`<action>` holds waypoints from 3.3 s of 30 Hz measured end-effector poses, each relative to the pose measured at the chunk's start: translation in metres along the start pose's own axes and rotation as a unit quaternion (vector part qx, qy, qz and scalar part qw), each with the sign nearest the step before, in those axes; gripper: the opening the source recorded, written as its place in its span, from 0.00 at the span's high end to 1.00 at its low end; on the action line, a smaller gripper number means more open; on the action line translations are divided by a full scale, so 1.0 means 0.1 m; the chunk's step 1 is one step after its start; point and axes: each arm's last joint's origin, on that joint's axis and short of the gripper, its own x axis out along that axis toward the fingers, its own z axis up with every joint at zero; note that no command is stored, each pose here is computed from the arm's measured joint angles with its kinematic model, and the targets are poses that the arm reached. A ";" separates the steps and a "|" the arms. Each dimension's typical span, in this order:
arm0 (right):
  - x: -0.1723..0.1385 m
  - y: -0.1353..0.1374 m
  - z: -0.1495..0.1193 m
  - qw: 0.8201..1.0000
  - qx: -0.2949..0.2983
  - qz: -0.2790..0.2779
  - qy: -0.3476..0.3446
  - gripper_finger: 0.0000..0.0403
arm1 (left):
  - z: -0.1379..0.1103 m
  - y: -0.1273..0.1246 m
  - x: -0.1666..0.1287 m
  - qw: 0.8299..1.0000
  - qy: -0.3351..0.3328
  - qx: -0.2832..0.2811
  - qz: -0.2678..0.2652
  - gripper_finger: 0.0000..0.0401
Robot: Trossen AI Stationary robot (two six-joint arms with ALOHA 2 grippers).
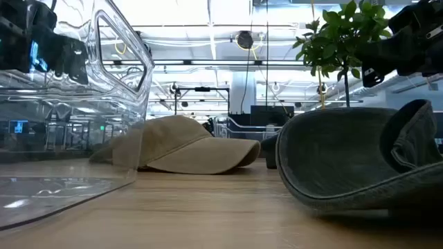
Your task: Pick & Place hat
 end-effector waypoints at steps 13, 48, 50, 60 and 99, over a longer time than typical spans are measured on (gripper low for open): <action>0.00 0.00 0.00 1.000 0.000 0.000 0.000 1.00 | 0.00 0.00 0.00 1.000 0.000 0.000 0.000 0.88; 0.00 0.00 0.00 1.000 0.000 0.000 0.000 1.00 | 0.00 0.00 0.00 1.000 0.000 0.000 0.000 0.88; 0.00 0.00 0.01 1.000 -0.001 -0.006 -0.007 1.00 | 0.00 0.00 0.00 1.000 0.000 0.000 0.000 0.88; 0.00 -0.02 0.06 0.996 0.074 -0.033 -0.038 1.00 | 0.00 0.00 0.00 1.000 0.000 0.000 0.000 0.88; 1.63 -0.58 1.84 0.840 0.041 -0.378 0.387 0.67 | 0.00 0.00 0.00 1.000 0.000 0.000 0.000 0.88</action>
